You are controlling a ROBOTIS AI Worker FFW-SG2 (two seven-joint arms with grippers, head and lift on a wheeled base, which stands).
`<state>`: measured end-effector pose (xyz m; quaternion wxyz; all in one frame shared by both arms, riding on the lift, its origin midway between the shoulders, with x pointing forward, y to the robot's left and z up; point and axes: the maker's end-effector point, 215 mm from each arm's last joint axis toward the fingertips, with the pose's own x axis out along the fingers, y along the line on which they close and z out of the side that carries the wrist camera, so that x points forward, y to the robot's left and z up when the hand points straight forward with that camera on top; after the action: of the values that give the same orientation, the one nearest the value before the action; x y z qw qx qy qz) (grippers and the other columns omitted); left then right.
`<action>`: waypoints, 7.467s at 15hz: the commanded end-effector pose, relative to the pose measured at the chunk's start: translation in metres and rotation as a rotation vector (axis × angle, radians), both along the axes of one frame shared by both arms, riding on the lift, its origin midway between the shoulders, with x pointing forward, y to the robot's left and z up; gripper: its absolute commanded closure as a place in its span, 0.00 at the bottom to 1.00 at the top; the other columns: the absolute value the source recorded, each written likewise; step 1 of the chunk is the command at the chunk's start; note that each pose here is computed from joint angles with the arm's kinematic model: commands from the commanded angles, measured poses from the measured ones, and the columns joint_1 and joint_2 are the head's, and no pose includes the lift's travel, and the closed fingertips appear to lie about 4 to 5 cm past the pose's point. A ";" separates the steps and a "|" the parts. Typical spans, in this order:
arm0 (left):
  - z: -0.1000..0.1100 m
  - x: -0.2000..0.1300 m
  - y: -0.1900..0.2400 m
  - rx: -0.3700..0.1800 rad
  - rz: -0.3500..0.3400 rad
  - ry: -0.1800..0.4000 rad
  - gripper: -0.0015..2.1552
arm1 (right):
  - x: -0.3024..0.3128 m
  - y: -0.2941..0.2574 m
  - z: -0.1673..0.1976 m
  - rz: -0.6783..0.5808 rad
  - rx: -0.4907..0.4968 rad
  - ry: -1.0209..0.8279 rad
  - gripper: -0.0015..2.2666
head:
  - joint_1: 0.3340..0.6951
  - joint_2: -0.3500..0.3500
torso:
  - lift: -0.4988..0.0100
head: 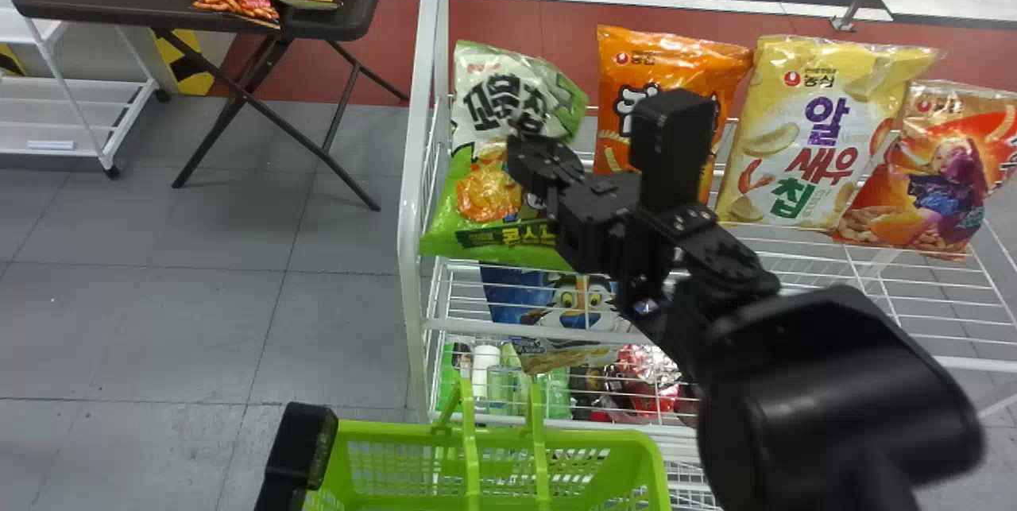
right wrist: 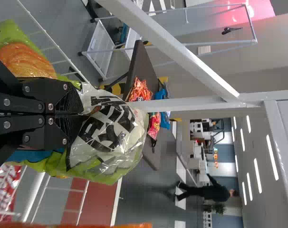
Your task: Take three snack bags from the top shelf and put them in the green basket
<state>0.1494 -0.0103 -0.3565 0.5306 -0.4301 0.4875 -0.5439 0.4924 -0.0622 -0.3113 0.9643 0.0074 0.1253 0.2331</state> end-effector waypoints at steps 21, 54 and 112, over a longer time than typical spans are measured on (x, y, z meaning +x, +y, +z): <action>-0.002 -0.005 -0.012 0.018 -0.014 -0.008 0.76 | -0.296 -0.048 -0.120 0.162 0.172 0.798 0.99 | 1.00 0.00 | 0.93; -0.001 -0.022 -0.021 0.012 -0.068 -0.005 0.74 | 0.047 -0.129 -0.029 -0.277 -0.058 -0.112 0.04 | 1.00 0.00 | 0.93; -0.001 -0.014 -0.045 0.044 -0.115 -0.067 0.74 | -0.252 -0.097 -0.119 0.123 0.231 0.677 0.03 | 1.00 0.00 | 0.93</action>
<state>0.1374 -0.0550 -0.3565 0.5252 -0.3710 0.5035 -0.5771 0.2190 -0.1464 -0.4436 0.8160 0.2134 0.4544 0.2865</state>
